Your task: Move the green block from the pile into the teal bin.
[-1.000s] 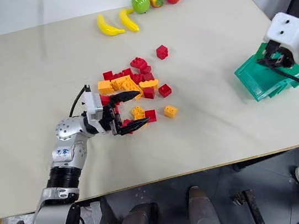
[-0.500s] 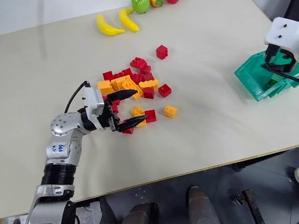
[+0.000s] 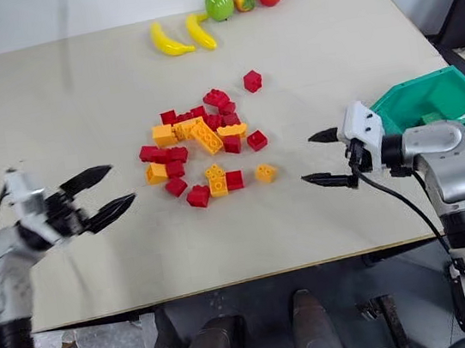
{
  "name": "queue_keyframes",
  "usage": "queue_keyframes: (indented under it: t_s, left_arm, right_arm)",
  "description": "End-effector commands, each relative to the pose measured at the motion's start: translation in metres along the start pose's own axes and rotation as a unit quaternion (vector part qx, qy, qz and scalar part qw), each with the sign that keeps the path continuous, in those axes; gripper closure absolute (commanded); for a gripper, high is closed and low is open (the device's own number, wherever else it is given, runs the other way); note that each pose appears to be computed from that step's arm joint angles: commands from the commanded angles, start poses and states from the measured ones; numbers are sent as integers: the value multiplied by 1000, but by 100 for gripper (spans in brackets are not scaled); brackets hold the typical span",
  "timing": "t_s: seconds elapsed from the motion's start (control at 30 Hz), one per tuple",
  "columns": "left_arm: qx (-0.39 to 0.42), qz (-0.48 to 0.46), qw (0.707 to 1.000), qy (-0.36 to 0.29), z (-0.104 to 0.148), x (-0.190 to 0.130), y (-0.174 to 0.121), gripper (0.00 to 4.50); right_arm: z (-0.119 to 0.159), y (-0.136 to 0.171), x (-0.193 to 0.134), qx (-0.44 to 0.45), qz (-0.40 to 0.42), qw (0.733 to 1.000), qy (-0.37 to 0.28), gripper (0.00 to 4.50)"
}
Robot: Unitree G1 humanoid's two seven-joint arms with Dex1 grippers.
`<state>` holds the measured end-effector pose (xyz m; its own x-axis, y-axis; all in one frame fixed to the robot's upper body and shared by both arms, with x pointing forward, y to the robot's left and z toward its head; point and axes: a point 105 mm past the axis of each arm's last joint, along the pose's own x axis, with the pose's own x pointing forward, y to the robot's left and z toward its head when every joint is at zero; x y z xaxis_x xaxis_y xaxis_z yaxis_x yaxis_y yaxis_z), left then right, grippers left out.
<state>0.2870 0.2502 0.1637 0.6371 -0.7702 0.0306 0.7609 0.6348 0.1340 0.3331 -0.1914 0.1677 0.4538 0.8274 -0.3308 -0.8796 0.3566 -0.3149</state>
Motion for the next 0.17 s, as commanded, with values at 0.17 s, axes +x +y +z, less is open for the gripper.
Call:
queue_keyframes:
  t_s: [0.17]
  left_arm:
    - [53,52,997,32,9,-40,13,0]
  right_arm:
    - [4,-8,-7,-6,-12,1000,-28,4]
